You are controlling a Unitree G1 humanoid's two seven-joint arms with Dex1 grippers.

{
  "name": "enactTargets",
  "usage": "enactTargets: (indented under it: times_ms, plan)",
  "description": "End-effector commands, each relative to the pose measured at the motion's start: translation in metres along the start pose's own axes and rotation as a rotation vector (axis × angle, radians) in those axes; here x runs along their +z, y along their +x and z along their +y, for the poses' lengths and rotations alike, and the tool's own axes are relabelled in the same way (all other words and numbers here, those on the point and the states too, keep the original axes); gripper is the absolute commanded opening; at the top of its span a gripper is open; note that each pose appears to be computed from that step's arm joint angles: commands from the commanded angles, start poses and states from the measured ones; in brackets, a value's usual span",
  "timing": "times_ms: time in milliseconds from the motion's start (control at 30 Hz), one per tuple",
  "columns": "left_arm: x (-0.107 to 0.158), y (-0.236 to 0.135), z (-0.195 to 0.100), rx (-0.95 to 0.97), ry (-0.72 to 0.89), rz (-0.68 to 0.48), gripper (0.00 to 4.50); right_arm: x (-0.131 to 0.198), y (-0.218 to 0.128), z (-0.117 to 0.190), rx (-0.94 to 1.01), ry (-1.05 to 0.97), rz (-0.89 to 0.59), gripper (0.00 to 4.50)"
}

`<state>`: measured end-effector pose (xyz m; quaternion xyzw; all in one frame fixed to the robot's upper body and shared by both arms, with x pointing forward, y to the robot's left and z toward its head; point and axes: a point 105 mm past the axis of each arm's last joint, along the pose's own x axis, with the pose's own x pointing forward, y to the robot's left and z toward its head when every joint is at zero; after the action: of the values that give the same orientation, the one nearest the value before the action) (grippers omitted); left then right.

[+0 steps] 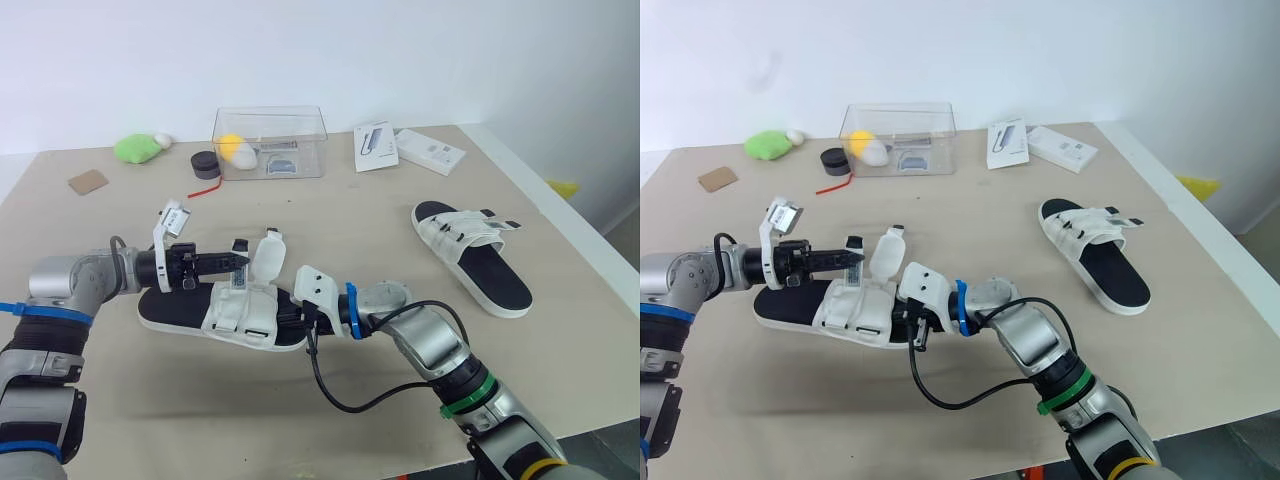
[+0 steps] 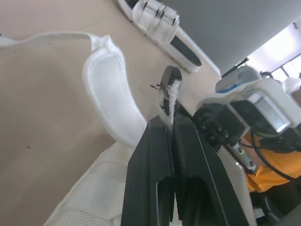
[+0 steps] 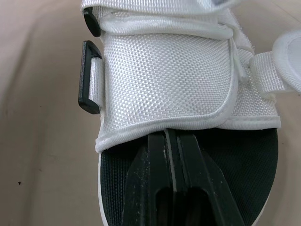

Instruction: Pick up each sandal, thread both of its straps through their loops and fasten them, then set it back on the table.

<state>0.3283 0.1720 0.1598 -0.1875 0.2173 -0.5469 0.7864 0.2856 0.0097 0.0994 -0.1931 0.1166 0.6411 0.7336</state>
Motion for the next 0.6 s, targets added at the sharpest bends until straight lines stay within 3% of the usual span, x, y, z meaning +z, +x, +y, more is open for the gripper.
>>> enactTargets:
  times_ms: [33, 600]
  plan:
    - [0.001, -0.008, 0.002, 0.01, 0.016, -0.016, 0.07, -0.028, 0.004, 0.007, 0.017, 0.065, 0.098, 0.0]
    - [-0.013, -0.012, 0.018, 0.056, 0.003, 0.003, 0.07, -0.027, 0.005, 0.007, 0.015, 0.067, 0.095, 0.0]
